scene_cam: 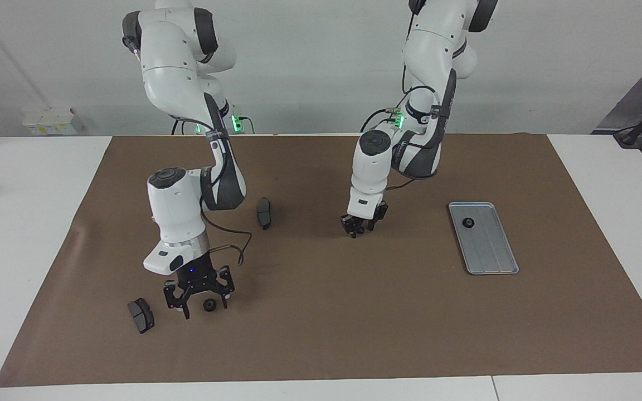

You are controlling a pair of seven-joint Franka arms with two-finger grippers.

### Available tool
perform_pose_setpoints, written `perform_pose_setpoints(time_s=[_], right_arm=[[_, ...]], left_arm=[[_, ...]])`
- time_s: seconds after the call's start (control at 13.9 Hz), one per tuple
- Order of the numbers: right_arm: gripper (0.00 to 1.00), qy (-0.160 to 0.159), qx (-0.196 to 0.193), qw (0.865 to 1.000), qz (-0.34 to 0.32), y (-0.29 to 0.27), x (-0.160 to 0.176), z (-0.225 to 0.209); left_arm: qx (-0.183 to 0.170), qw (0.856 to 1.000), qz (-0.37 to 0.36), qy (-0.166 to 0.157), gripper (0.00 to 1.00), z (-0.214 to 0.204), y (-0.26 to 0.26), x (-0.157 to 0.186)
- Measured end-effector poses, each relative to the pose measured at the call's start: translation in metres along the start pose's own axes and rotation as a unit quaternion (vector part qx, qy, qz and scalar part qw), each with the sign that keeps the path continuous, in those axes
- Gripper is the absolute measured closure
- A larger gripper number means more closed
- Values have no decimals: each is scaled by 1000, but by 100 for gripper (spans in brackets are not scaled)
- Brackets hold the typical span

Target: Pick bearing gear from pile to tray

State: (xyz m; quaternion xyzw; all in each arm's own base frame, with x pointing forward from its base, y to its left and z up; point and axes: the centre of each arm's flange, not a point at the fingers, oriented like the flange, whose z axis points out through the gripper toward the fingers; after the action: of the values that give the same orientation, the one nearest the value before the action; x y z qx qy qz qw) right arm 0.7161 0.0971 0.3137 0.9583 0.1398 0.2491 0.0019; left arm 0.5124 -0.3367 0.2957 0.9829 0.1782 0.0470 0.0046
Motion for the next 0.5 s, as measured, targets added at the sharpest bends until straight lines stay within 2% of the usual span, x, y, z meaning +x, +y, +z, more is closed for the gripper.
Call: perform_pose_setpoints(time_s=[0.07, 0.36, 0.43, 0.5], right_arm=[[15, -6, 0, 1000, 1, 1, -5, 4], [16, -29, -3, 999, 14, 18, -28, 20], [21, -32, -3, 999, 15, 18, -30, 22], [21, -33, -2, 999, 14, 17, -32, 22]], left_arm=[[0, 1000, 0, 0, 76, 0, 0, 0], [2, 1000, 0, -1, 76, 0, 0, 1], [9, 1000, -3, -3, 76, -3, -2, 4], [16, 1000, -1, -2, 76, -14, -7, 15]])
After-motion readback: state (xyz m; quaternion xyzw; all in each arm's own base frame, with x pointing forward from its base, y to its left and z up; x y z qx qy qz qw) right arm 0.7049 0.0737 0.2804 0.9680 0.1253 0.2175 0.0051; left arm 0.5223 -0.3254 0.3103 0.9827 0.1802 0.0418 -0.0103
